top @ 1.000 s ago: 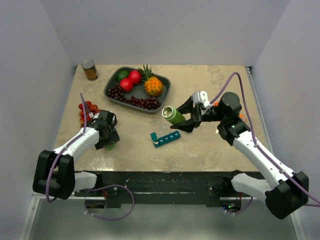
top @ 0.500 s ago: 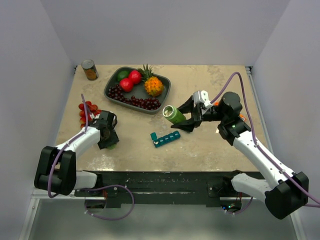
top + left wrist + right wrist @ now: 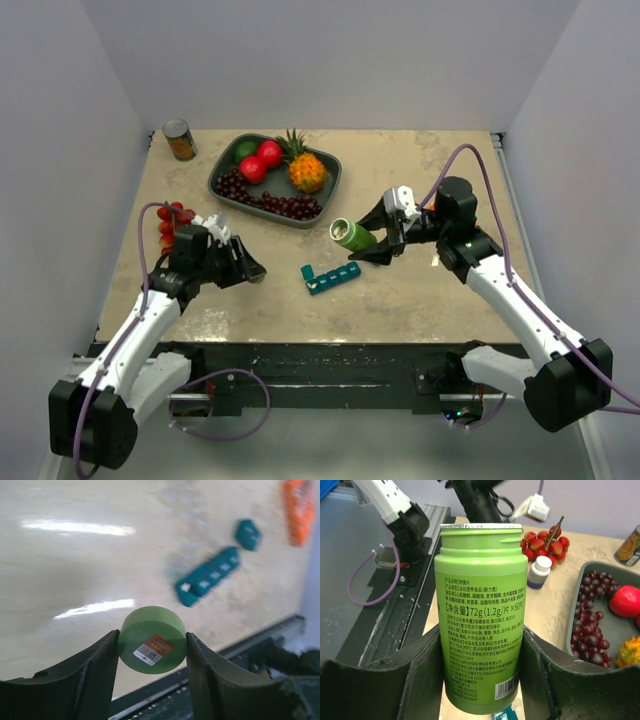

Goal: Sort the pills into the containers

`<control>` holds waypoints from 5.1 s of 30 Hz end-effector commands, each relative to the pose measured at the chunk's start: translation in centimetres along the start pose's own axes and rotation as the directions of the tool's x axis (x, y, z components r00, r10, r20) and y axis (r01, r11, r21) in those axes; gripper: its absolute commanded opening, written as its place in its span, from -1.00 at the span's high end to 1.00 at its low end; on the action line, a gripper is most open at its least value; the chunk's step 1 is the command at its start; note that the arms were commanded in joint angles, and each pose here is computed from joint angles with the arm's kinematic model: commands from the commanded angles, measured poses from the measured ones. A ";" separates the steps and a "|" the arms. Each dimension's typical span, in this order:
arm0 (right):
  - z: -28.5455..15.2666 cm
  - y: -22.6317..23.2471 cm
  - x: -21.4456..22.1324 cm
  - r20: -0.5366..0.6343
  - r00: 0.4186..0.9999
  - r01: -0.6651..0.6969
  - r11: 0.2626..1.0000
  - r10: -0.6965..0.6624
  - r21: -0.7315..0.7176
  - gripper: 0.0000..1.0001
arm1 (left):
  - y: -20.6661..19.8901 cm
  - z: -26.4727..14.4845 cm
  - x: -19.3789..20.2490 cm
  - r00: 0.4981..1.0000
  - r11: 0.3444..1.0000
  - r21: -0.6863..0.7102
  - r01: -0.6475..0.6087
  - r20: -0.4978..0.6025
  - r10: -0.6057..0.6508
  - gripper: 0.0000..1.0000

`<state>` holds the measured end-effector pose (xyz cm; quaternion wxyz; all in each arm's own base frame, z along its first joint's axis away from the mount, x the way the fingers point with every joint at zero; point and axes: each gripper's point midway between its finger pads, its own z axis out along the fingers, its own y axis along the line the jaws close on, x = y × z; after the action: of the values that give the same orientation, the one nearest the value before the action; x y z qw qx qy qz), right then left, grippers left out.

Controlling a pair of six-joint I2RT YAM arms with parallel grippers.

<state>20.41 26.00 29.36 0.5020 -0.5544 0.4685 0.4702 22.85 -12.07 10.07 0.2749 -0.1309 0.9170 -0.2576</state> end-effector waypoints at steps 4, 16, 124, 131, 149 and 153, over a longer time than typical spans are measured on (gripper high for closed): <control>-1.3 -1.9 -0.5 -0.043 0.996 0.078 0.996 -0.076 0.045 1.00 | -12.1 -6.2 0.6 0.979 0.761 0.620 -0.191 0.069 0.190 1.00; -3.1 -4.2 3.6 -0.248 0.965 0.131 0.980 -0.092 0.147 1.00 | -21.5 -9.1 -0.5 0.935 0.509 0.797 -0.324 0.191 0.297 1.00; 1.4 0.5 4.2 -0.155 0.986 -0.071 0.993 0.056 -0.093 1.00 | -24.9 -2.1 -0.2 0.452 0.081 0.701 -0.708 0.362 0.815 1.00; 1.6 0.8 4.1 -0.140 0.988 -0.085 0.990 0.069 -0.111 1.00 | -25.1 -2.7 0.2 0.375 -0.038 0.693 -0.720 0.435 0.819 1.00; 1.2 -1.4 5.4 -0.251 0.968 0.024 0.999 -0.017 0.024 1.00 | -23.9 -0.3 2.2 0.634 0.411 0.798 -0.441 -0.047 0.772 1.00; 1.2 -1.8 5.4 -0.267 0.963 0.043 0.998 -0.029 0.048 1.00 | -23.9 -0.6 3.0 0.734 0.579 0.764 -0.284 -0.216 0.644 1.00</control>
<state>22.58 24.30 18.22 0.3620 -0.5617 0.6464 0.3682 23.33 -31.82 23.01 0.1942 0.4085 0.7400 -0.4978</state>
